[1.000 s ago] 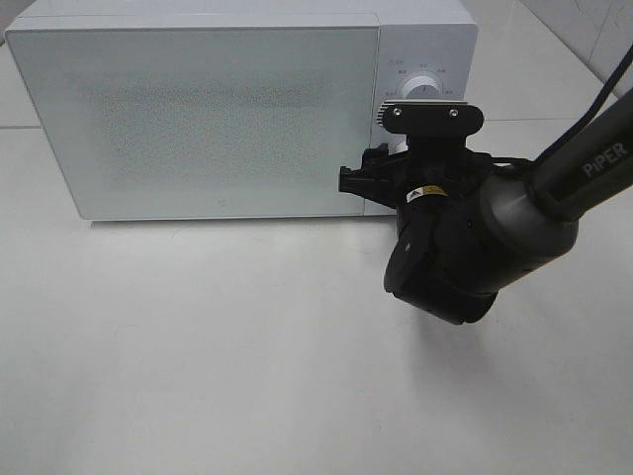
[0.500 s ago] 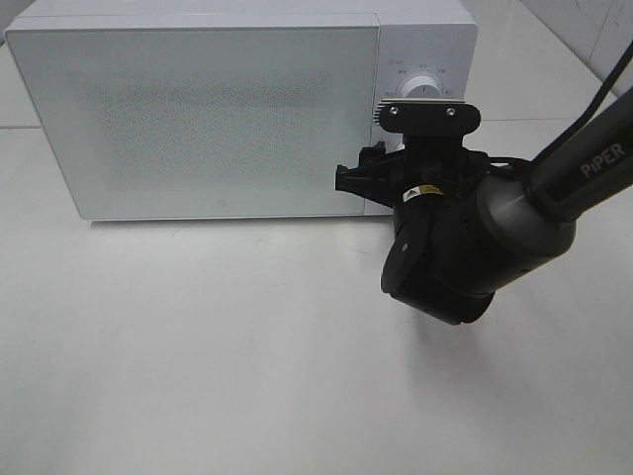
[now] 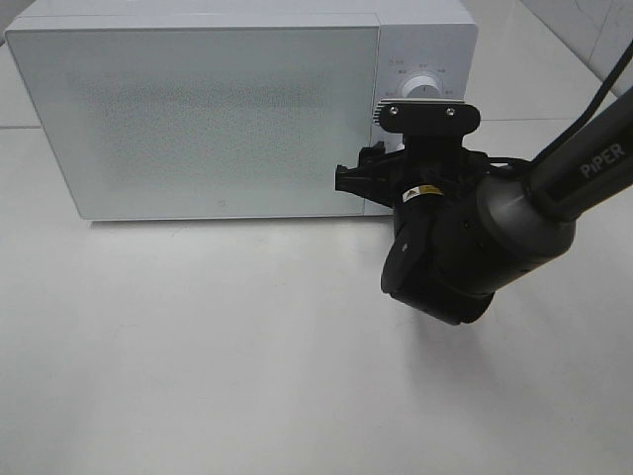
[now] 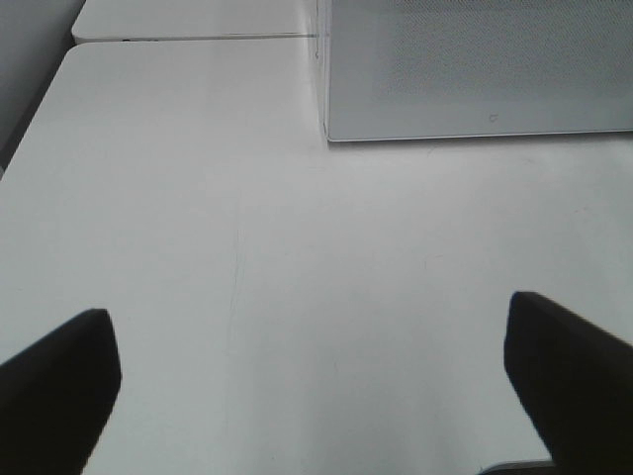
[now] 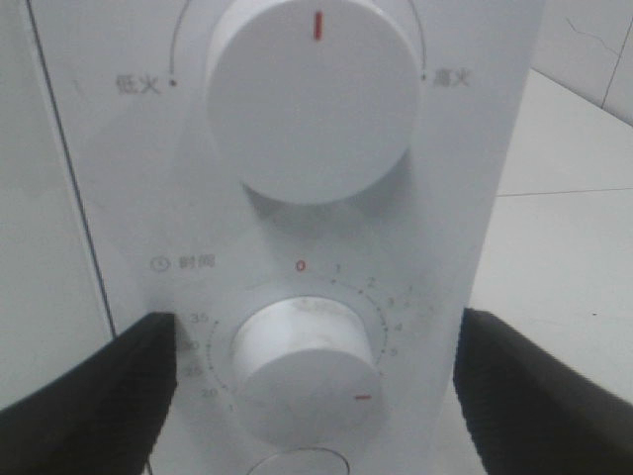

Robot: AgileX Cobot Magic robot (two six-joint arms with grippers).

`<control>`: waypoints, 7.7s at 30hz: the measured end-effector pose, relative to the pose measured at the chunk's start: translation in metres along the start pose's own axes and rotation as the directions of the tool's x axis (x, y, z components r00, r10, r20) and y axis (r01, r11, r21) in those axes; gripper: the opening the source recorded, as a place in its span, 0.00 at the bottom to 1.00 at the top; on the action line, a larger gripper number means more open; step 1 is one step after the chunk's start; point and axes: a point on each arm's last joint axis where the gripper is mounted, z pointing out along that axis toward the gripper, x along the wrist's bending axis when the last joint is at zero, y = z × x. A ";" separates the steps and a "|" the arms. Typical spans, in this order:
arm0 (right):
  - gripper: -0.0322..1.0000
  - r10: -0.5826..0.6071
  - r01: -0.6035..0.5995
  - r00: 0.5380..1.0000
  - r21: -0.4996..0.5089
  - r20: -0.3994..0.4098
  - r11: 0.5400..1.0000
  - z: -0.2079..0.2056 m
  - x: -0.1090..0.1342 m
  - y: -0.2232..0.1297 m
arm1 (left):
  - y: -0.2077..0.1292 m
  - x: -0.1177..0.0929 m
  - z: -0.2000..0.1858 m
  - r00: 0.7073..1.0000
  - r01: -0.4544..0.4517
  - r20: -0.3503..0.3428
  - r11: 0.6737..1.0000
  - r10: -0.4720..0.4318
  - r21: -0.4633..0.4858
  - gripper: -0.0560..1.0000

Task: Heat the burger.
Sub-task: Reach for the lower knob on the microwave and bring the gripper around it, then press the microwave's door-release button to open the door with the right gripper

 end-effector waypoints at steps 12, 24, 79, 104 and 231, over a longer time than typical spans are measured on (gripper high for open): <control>0.76 0.012 -0.012 1.000 0.001 0.005 1.000 0.002 0.002 0.000 | 0.000 0.000 0.000 1.000 0.000 0.000 1.000 0.000 0.000 0.98; 0.76 0.001 -0.001 1.000 0.011 0.003 1.000 0.004 0.005 -0.005 | 0.000 0.000 0.000 1.000 0.000 0.000 1.000 0.000 0.000 0.98; 0.47 0.033 -0.034 0.999 0.017 0.034 0.999 0.005 0.007 -0.002 | 0.000 0.000 0.000 1.000 0.000 0.000 1.000 0.000 0.000 0.98; 0.47 0.268 -0.269 0.963 0.007 0.024 0.963 0.005 0.007 -0.002 | 0.000 0.000 0.000 1.000 0.000 0.000 1.000 0.000 0.000 0.98; 0.76 0.819 -0.707 0.571 0.475 -0.053 0.524 -0.066 -0.018 0.017 | 0.000 0.000 0.000 1.000 0.000 0.000 1.000 0.000 0.000 0.98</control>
